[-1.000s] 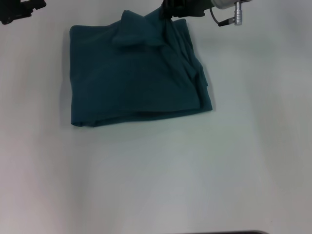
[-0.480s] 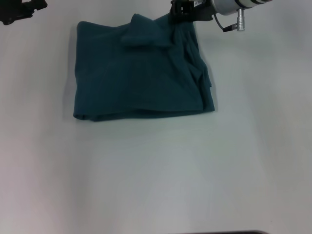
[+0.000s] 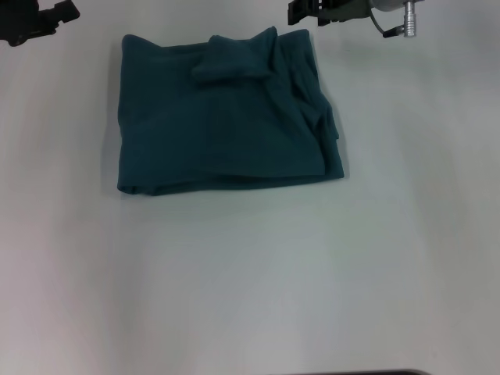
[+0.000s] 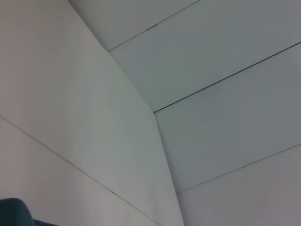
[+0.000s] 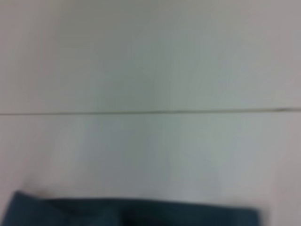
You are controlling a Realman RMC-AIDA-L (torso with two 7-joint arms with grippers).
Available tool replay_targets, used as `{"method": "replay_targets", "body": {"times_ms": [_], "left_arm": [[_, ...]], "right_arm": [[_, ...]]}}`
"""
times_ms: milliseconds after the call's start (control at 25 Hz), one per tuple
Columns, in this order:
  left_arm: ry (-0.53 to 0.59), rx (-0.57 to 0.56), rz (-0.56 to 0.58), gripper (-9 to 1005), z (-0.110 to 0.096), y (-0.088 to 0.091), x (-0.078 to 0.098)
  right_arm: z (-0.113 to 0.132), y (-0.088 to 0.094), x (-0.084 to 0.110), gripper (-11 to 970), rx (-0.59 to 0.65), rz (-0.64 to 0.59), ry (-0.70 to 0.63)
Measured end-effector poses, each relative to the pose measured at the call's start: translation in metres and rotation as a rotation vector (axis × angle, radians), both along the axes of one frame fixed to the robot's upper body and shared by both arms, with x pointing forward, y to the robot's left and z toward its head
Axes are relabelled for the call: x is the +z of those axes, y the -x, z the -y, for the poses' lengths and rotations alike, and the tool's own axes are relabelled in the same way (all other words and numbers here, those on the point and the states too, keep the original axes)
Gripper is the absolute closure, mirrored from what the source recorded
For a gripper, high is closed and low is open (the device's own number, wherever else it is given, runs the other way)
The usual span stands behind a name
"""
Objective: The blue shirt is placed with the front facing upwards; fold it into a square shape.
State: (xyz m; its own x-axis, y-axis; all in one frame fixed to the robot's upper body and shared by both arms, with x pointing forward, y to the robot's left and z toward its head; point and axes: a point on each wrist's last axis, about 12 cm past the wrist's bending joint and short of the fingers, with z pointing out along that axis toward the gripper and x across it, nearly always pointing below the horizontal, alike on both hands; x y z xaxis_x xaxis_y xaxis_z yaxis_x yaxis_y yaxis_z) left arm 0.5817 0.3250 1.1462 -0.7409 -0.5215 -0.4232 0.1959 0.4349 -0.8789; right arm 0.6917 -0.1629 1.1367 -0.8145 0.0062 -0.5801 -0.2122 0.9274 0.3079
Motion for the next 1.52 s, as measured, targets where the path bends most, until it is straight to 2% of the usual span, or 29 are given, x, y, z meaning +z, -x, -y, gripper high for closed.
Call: {"method": "replay_targets", "body": {"times_ms": [200,400,560,680,720,760,880,1000,1240,1520], "left_arm": [[0.003,0.000,0.001,32,0.000,0.000,0.000],[0.006,0.029,-0.001,32,-0.008,0.002,-0.001],[0.028,0.094,0.006,33,-0.024,0.006,0.001],[0.039,0.115,0.012,32,-0.032,0.008,0.003],[0.039,0.113,0.013,32,-0.033,0.009,0.004],[0.040,0.111,0.014,32,-0.035,0.009,0.006],[0.045,0.104,0.017,32,-0.036,0.009,0.008],[0.049,0.102,0.014,32,-0.036,0.010,0.008],[0.053,0.111,0.004,33,-0.037,0.013,0.003],[0.053,0.118,0.003,33,-0.037,0.014,0.001]], "right_arm": [[-0.013,0.009,0.002,409,0.067,-0.063,-0.090],[-0.026,0.016,0.014,414,0.163,-0.092,-0.164],[-0.032,0.022,0.018,416,0.236,-0.106,-0.156],[-0.045,0.025,0.018,417,0.324,-0.083,-0.073],[-0.057,0.025,0.019,418,0.409,-0.046,0.029],[-0.057,0.025,0.019,418,0.409,-0.046,0.029],[-0.069,0.022,0.025,419,0.503,0.020,0.195],[-0.073,0.014,0.035,420,0.534,0.093,0.308],[-0.083,0.014,0.035,422,0.631,0.178,0.440],[-0.099,0.023,0.027,422,0.729,0.225,0.491]]}}
